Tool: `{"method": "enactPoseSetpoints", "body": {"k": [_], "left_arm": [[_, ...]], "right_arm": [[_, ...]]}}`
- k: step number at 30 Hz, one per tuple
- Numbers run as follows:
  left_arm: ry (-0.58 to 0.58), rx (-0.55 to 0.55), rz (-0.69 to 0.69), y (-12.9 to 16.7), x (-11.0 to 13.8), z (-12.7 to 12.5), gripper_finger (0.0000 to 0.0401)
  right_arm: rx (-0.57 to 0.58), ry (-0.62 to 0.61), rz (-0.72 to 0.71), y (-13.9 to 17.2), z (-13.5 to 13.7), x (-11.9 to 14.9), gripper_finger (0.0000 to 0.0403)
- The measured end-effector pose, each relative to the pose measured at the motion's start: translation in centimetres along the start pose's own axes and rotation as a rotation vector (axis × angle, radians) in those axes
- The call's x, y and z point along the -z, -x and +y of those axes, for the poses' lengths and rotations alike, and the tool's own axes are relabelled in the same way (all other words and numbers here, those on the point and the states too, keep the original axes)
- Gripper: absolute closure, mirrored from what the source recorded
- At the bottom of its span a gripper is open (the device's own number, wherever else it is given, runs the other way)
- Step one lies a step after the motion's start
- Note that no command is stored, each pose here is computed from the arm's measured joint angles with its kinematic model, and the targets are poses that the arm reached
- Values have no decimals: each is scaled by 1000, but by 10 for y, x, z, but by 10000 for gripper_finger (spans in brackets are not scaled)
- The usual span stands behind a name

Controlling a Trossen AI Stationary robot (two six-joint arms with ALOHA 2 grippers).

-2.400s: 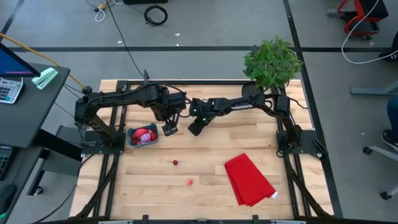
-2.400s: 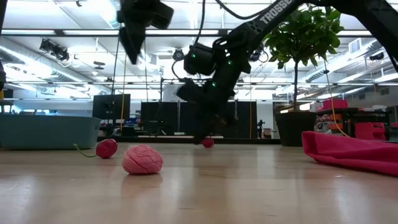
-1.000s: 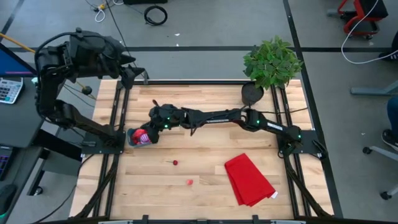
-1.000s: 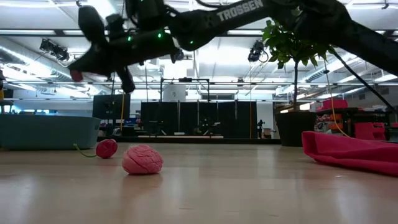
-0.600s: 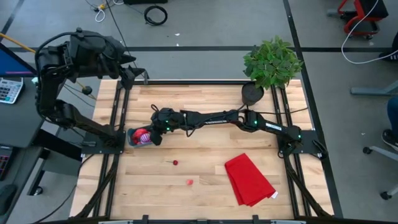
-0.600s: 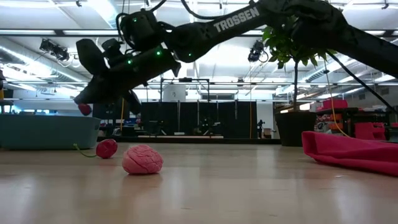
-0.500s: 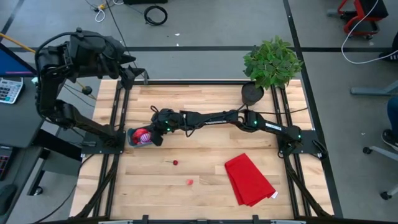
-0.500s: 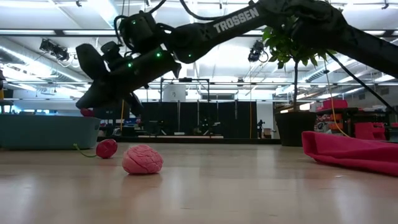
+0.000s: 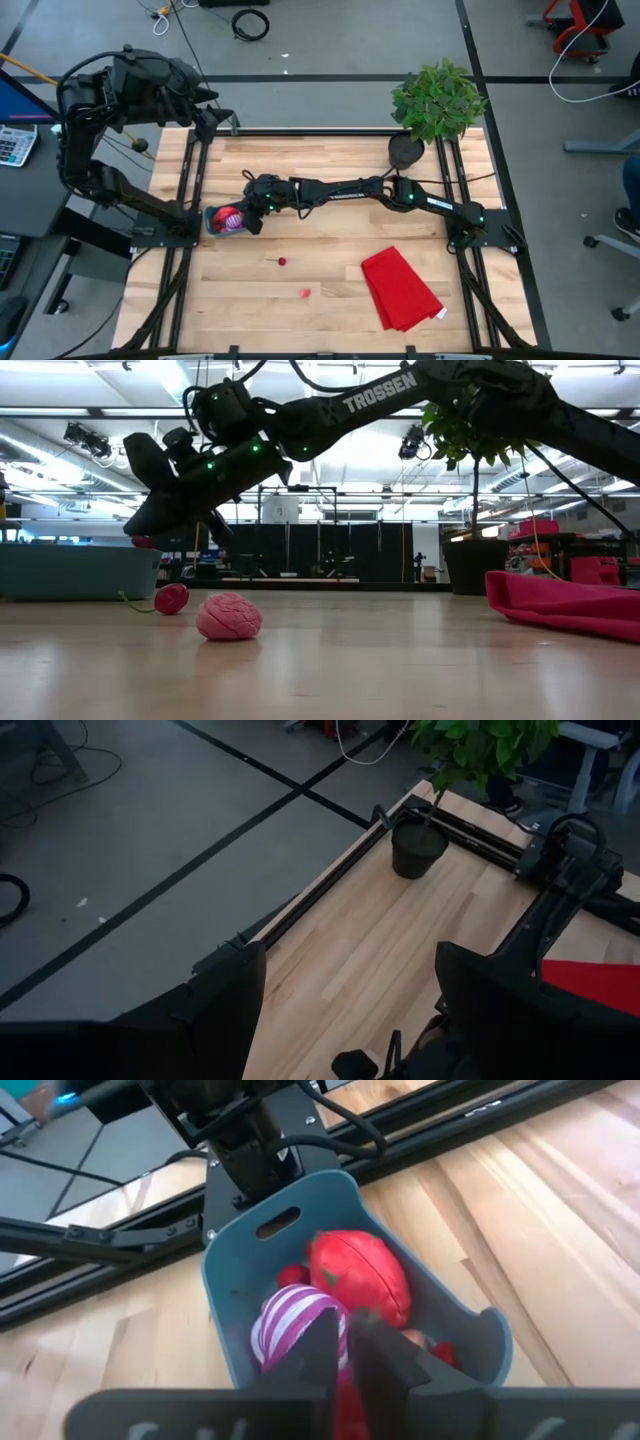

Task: Pick and placing Produce into tupperware
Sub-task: Put the top red cherry into the blue bin, then put the red cherry into the blue bin

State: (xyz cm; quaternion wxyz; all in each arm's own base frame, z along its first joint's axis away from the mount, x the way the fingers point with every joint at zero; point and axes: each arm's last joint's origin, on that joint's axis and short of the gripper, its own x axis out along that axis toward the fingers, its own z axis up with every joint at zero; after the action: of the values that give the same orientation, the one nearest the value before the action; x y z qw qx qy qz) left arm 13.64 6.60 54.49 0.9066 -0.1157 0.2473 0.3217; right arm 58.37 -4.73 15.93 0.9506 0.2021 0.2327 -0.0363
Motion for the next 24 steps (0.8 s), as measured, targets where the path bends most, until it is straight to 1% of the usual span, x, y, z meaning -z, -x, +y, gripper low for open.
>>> {"method": "enactPoseSetpoints", "body": {"k": [6, 8, 11, 16, 19, 21, 24], "left_arm": [[1, 0, 0, 0, 0, 0, 106], [9, 0, 0, 0, 0, 0, 106], [28, 0, 1, 0, 0, 0, 106], [-21, -6, 32, 0, 3, 1, 106], [-84, -9, 61, 0, 6, 1, 106], [-116, 6, 69, 0, 7, 1, 106], [-114, 56, 94, -5, 8, -1, 106]], "right_arm": [[-1, -3, 0, 0, -1, 0, 327], [-14, -37, 5, 0, -1, 0, 316], [-63, -112, 28, 1, -2, -1, 301], [-191, -181, 78, 10, 1, -12, 283], [-318, -224, 122, 23, 10, -26, 275], [-403, -244, 182, 36, 19, -34, 273], [-487, -253, 303, 59, 34, -44, 273]]}}
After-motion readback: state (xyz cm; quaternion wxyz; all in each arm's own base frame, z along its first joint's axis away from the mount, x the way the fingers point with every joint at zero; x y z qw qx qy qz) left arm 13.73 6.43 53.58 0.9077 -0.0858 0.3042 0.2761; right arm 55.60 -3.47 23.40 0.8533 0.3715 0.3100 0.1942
